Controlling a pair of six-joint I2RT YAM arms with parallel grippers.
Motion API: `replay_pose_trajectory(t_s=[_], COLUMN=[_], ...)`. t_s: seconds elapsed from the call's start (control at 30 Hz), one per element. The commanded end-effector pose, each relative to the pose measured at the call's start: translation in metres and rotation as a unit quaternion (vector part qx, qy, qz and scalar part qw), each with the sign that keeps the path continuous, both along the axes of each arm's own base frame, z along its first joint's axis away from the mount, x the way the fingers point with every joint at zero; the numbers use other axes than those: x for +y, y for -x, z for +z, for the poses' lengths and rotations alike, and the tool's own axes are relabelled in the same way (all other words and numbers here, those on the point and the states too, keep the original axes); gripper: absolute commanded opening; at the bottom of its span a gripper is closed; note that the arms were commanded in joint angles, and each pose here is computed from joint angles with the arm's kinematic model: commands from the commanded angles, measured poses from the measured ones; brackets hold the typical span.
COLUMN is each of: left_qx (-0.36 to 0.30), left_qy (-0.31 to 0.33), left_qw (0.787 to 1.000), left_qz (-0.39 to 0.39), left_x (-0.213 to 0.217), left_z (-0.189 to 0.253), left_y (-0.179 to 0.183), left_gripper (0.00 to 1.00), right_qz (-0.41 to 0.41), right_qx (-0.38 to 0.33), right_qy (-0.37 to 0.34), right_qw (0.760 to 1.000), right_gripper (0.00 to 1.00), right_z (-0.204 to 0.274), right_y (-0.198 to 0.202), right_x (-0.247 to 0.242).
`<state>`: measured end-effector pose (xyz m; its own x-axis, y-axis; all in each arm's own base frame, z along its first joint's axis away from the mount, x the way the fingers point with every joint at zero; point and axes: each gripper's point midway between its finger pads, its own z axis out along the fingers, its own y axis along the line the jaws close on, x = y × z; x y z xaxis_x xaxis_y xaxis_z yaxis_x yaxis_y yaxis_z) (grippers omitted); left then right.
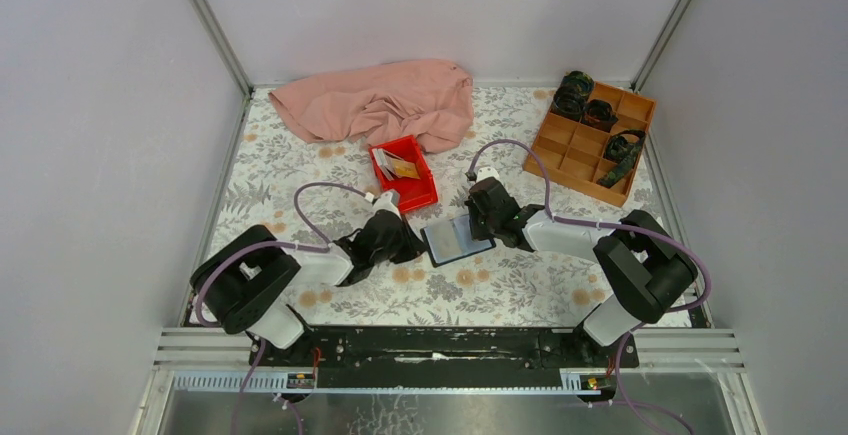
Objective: Take the credit cards out of the card holder
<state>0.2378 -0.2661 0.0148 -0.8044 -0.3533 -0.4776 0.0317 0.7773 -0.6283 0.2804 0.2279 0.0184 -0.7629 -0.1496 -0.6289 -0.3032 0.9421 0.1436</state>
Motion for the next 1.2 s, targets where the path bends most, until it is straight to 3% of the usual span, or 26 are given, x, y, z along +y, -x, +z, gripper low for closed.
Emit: replay_pose_trajectory(t_s=[0.0,0.53,1.17], left_qx=[-0.005,-0.037,-0.010], left_qy=[0.013,0.031,0.030], left_qw=[1.000,0.999,0.999], left_qz=[-0.015,-0.015,-0.025], left_x=[-0.014,-0.012,-0.022], left_z=[0.003,0.041,0.017], left_y=[-0.004,-0.006,-0.005], left_gripper=[0.09,0.09,0.09], right_qz=[0.007,0.008,0.009], right_qx=[0.030,0.035,0.036], right_qy=[0.011,0.013,0.014], right_qw=[0.999,0.999,0.999], right_gripper=[0.00,0.00,0.00], right_z=[-0.014,-0.018,-0.018], right_y=[0.013,0.013,0.013], right_x=[-0.004,-0.003,-0.003])
